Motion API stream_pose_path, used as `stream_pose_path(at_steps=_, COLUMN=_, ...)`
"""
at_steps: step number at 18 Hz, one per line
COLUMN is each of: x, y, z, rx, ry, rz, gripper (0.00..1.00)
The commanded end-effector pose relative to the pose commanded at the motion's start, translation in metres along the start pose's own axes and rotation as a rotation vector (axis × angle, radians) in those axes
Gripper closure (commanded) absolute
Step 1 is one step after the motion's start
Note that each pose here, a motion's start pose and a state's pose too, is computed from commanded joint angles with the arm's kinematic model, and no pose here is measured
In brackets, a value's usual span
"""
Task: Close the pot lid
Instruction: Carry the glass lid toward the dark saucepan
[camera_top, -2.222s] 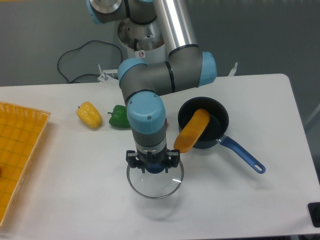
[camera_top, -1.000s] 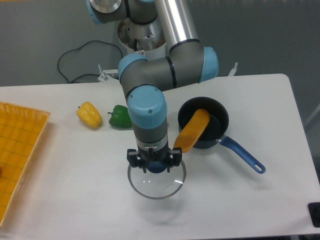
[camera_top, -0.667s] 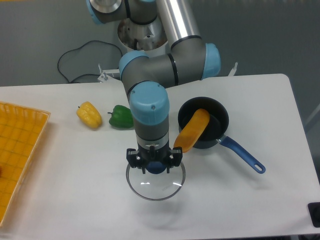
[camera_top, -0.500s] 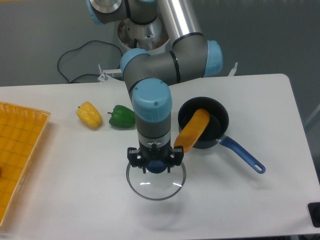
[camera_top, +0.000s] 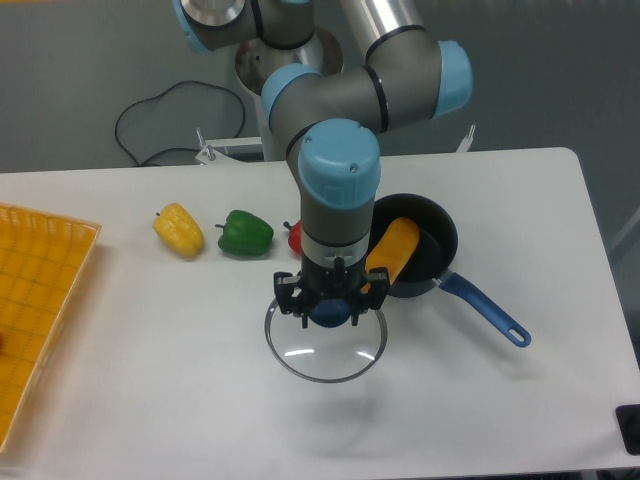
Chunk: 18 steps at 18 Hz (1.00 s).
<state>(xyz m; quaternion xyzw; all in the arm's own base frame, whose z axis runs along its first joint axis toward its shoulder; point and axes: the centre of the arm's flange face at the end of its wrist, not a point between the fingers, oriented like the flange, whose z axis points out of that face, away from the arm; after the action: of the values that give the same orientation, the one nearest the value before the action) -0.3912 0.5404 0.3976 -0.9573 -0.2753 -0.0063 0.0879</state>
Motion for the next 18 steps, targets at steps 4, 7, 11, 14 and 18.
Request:
stream_pose_path(at_steps=4, x=-0.004, y=0.006, z=-0.002, rx=-0.006, ry=0.007, rz=0.016, gripper=0.49)
stream_pose_path(at_steps=7, x=-0.007, y=0.015, z=0.000, rx=-0.010, ry=0.031, rz=0.053, gripper=0.49)
stream_pose_path(at_steps=11, x=-0.013, y=0.035, z=-0.002, rx=-0.005, ry=0.077, rz=0.148, gripper=0.49)
stream_pose_path(at_steps=14, x=-0.019, y=0.042, z=0.004, rx=-0.010, ry=0.100, rz=0.170, gripper=0.49)
stream_pose_path(at_steps=18, x=-0.019, y=0.045, z=0.005, rx=-0.006, ry=0.113, rz=0.218, gripper=0.49)
